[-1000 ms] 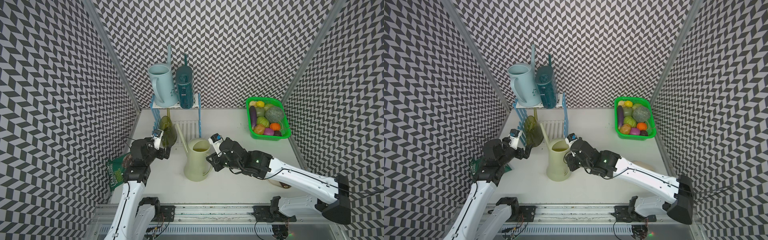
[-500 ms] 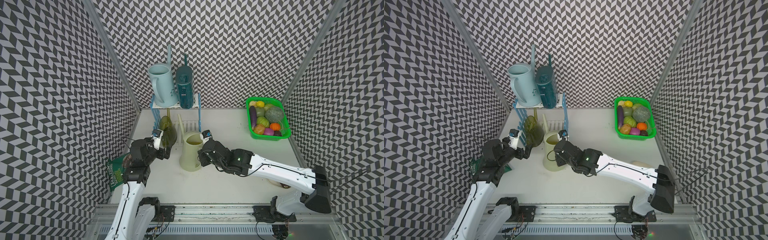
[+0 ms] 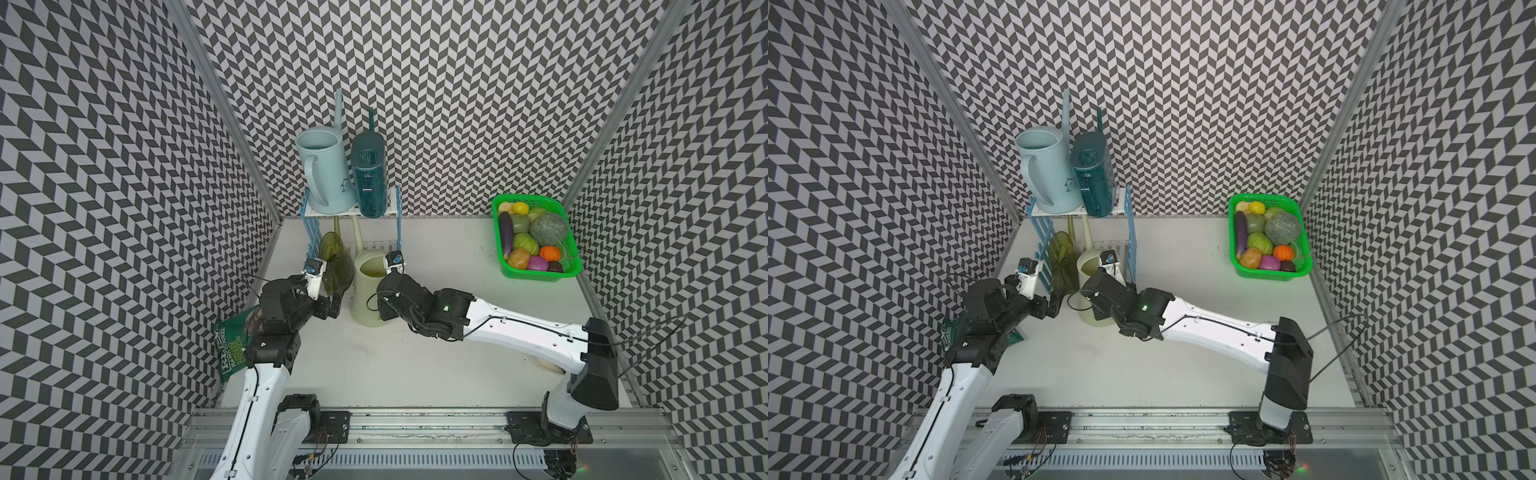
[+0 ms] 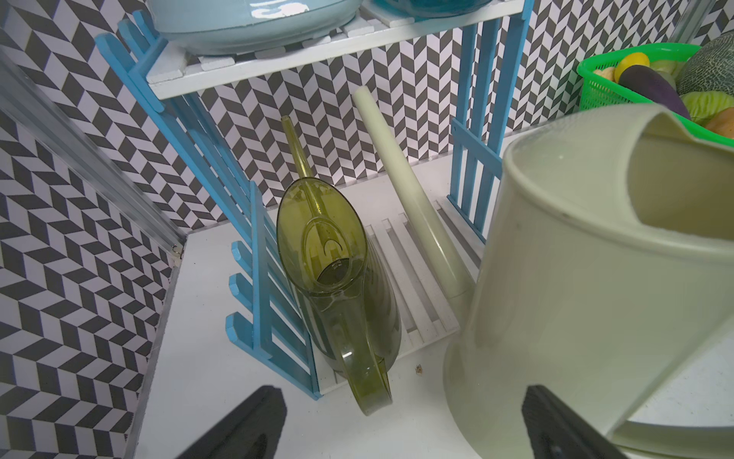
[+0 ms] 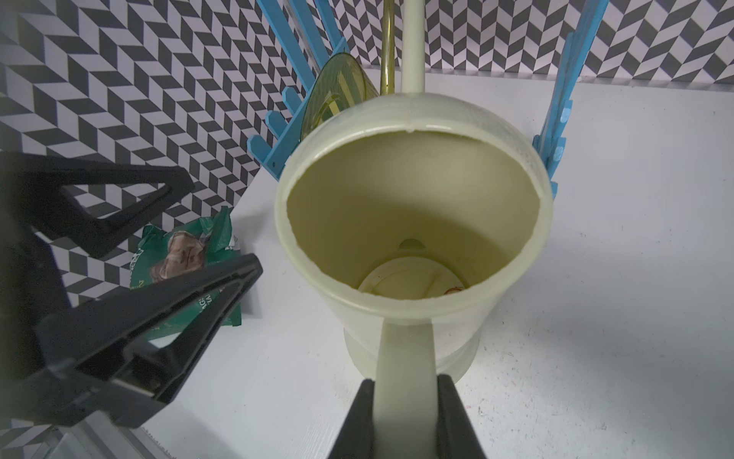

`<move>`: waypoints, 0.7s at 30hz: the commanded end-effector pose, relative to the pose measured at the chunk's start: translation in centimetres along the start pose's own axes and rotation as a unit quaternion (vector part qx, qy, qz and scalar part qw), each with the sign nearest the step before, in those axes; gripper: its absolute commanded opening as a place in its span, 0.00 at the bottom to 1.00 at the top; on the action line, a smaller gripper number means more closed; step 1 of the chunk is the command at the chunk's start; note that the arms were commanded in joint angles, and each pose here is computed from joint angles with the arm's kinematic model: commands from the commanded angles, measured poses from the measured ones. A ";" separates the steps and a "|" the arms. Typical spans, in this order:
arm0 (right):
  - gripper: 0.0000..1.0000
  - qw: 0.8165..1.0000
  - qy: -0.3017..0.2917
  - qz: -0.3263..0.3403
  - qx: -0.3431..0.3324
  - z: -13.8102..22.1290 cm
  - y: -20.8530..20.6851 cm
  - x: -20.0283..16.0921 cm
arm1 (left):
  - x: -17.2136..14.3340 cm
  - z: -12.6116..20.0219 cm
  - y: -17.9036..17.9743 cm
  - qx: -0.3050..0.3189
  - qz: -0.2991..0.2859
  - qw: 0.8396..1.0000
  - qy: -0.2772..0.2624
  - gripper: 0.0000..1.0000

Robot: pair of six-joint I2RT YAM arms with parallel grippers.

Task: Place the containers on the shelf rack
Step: 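Place the container on the shelf.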

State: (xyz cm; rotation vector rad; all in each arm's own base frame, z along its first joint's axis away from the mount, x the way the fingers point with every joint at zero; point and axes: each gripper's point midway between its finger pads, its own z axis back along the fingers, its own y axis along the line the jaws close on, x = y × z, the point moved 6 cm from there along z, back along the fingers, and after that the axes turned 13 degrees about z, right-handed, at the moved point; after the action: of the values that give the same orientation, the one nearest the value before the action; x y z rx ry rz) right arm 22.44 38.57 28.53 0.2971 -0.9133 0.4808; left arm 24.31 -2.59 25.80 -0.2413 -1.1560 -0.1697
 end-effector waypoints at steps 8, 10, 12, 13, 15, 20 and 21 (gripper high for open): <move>0.00 0.996 -0.071 -0.021 -0.050 -0.9 0.6 3.5 | 1.1 0.7 -0.3 -0.006 -0.006 1.000 -0.022 1.00; 0.00 0.996 -0.072 -0.020 -0.055 -1.4 0.7 3.6 | 1.1 0.7 -0.3 -0.007 -0.006 1.000 -0.022 1.00; 0.00 0.995 -0.073 -0.019 -0.061 -1.7 0.8 3.8 | 1.1 0.8 -0.3 -0.008 -0.006 1.000 -0.022 1.00; 0.00 0.995 -0.074 -0.019 -0.063 -1.9 0.8 3.8 | 1.1 0.8 -0.3 -0.008 -0.007 1.000 -0.022 1.00; 0.00 0.995 -0.072 -0.018 -0.069 -2.6 0.8 3.8 | 1.1 0.8 -0.3 -0.008 -0.006 1.000 -0.022 1.00; 0.00 0.993 -0.074 -0.016 -0.092 -3.6 0.6 4.2 | 1.1 0.9 -0.4 -0.008 -0.007 1.000 -0.024 1.00; 0.00 0.993 -0.074 -0.016 -0.094 -3.8 0.5 4.2 | 1.1 0.9 -0.4 -0.008 -0.007 1.000 -0.024 1.00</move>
State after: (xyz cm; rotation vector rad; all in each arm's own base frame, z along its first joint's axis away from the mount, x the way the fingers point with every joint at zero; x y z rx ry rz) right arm 25.75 41.50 27.29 0.1600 -0.9919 0.4178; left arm 24.05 -2.64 26.16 -0.2434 -1.1720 -0.1742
